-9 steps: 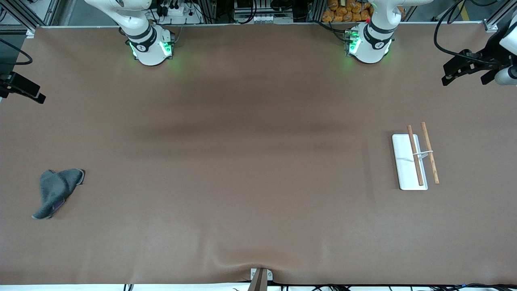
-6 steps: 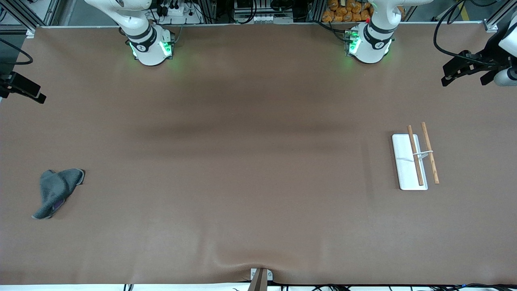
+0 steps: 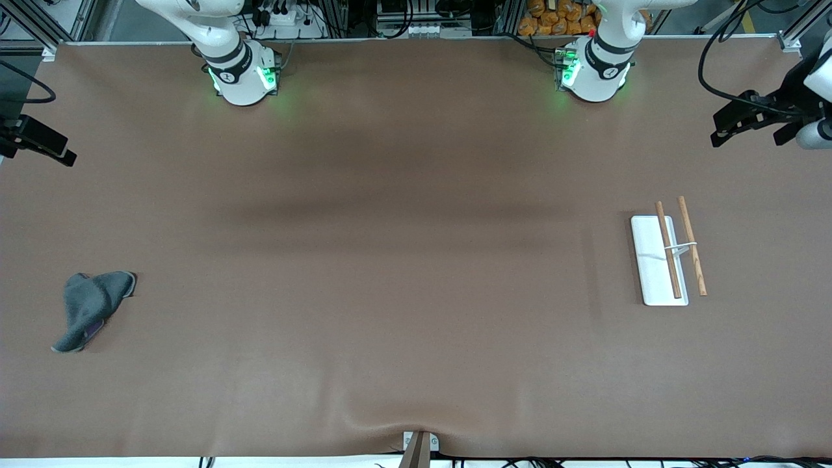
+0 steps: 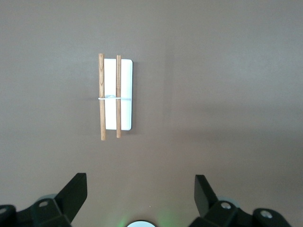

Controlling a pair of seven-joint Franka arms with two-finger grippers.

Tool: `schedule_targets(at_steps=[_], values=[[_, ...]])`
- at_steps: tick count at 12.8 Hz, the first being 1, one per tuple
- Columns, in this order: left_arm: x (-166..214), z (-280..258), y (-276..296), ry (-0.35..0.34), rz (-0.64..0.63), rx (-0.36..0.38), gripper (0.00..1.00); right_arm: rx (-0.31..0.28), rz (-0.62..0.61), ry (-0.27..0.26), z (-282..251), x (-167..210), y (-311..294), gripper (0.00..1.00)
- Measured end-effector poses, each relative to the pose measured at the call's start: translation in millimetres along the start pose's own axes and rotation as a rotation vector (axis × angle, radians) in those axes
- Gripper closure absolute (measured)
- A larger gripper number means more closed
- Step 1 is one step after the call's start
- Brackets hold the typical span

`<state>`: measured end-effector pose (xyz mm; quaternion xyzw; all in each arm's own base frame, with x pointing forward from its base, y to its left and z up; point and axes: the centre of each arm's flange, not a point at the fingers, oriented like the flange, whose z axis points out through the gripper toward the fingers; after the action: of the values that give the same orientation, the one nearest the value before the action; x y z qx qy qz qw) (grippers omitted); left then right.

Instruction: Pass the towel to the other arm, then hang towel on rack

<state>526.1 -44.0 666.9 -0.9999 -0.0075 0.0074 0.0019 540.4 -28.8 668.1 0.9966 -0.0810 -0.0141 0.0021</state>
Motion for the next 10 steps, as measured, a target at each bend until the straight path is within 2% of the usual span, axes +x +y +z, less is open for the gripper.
schedule_targets(at_steps=[8, 10], values=[[4.8, 5.7, -12.8, -0.015, -0.023, 0.000, 0.00, 0.000, 0.010, -0.009, 12.9, 10.4, 4.8, 0.00], [4.8, 5.7, -12.3, -0.015, -0.022, 0.000, 0.00, 0.000, 0.053, -0.041, 40.6, 29.2, 27.9, 0.00]])
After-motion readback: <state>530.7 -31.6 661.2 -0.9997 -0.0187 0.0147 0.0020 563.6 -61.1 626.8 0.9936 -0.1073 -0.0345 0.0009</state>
